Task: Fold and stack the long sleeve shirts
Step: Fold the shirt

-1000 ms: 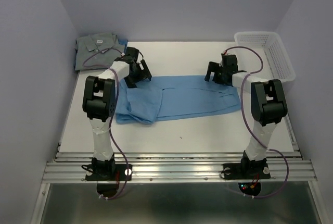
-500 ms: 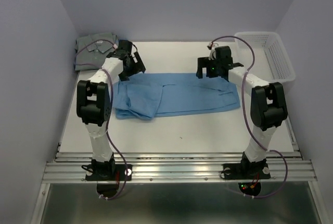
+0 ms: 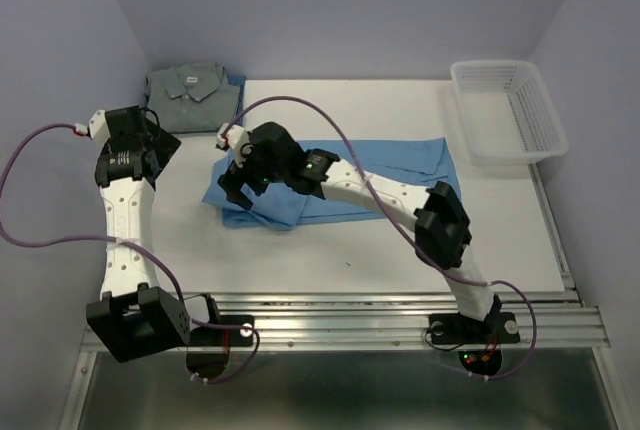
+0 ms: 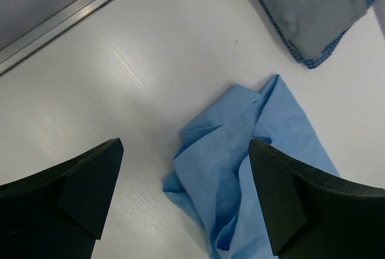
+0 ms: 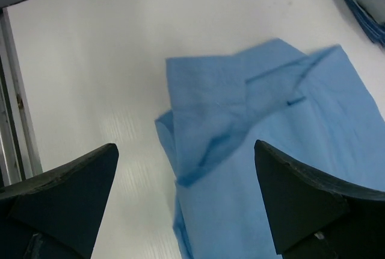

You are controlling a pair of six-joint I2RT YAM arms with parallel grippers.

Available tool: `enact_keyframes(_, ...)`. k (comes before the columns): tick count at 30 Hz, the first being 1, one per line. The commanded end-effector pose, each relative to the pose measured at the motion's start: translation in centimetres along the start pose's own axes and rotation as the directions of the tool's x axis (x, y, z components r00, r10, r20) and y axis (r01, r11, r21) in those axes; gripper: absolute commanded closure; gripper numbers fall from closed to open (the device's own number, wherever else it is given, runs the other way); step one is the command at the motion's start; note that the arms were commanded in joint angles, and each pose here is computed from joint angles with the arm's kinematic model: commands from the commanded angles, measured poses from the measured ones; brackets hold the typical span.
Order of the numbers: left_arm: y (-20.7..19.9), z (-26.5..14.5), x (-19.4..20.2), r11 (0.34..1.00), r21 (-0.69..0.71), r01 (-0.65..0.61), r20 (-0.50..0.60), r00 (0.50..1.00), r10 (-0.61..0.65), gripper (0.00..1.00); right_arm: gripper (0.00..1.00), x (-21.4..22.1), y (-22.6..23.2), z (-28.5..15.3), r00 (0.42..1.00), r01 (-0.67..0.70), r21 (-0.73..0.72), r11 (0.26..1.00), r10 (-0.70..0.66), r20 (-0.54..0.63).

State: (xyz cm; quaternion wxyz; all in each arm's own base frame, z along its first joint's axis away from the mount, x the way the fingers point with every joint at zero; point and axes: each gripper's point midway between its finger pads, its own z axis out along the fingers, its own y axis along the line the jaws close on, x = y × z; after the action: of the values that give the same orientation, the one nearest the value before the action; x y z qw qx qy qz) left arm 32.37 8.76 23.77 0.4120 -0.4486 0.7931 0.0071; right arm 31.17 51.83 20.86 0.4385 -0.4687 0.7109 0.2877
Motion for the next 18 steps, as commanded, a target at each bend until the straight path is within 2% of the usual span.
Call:
enact_keyframes(1, 4.3, 0.2, 1.1, 0.991, -0.115, -0.069, -0.037, 0.997, 0.065, 0.01, 0.0, 0.1, 0.9, 4.3, 0.997, 0.065, 0.018, 0.998, -0.064, -0.029)
enact_keyframes(7, 7.0, 0.2, 0.9, 0.987, -0.141, -0.073, -0.053, 0.996, 0.066, 0.01, 0.0, -0.1, 3.3, 9.6, 0.99, 0.144, 0.013, 0.99, -0.144, 0.001)
enact_keyframes(10, 6.6, -0.3, 0.6, 0.993, -0.102, -0.058, -0.025, 0.998, 0.056, 0.01, 0.0, 2.5, 4.1, 11.8, 0.982, 0.19, 0.032, 0.981, -0.19, -0.023)
enact_keyframes(13, 6.6, -0.4, 0.3, 0.992, -0.106, -0.061, -0.021, 0.998, 0.059, 0.01, 0.03, 3.2, 3.6, 12.7, 0.982, 0.189, 0.063, 0.98, -0.188, -0.027)
enact_keyframes(14, 6.4, -0.3, 0.5, 0.993, -0.096, -0.062, -0.031, 0.998, 0.059, 0.01, 0.09, 3.8, 3.7, 13.2, 0.981, 0.191, 0.085, 0.978, -0.189, -0.033)
enact_keyframes(15, 6.3, -0.3, 0.6, 0.994, -0.09, -0.063, -0.033, 0.998, 0.06, 0.01, 0.21, 3.9, 3.2, 13.4, 0.983, 0.185, 0.115, 0.976, -0.182, -0.031)
enact_keyframes(16, 6.2, -0.2, 0.6, 0.994, -0.084, -0.064, -0.035, 0.998, 0.061, 0.01, 0.34, 3.5, 2.8, 13.7, 0.984, 0.176, 0.144, 0.974, -0.177, -0.005)
enact_keyframes(17, 6.3, -0.2, 0.7, 0.995, -0.083, -0.064, -0.034, 0.998, 0.061, 0.01, 0.56, 3.5, 2.5, 13.9, 0.985, 0.171, 0.164, 0.972, -0.174, 0.003)
enact_keyframes(18, 6.3, -0.2, 0.6, 0.994, -0.086, -0.063, -0.03, 0.998, 0.061, 0.01, 0.63, 3.1, 2.0, 14.1, 0.987, 0.147, 0.198, 0.969, -0.156, 0.027)
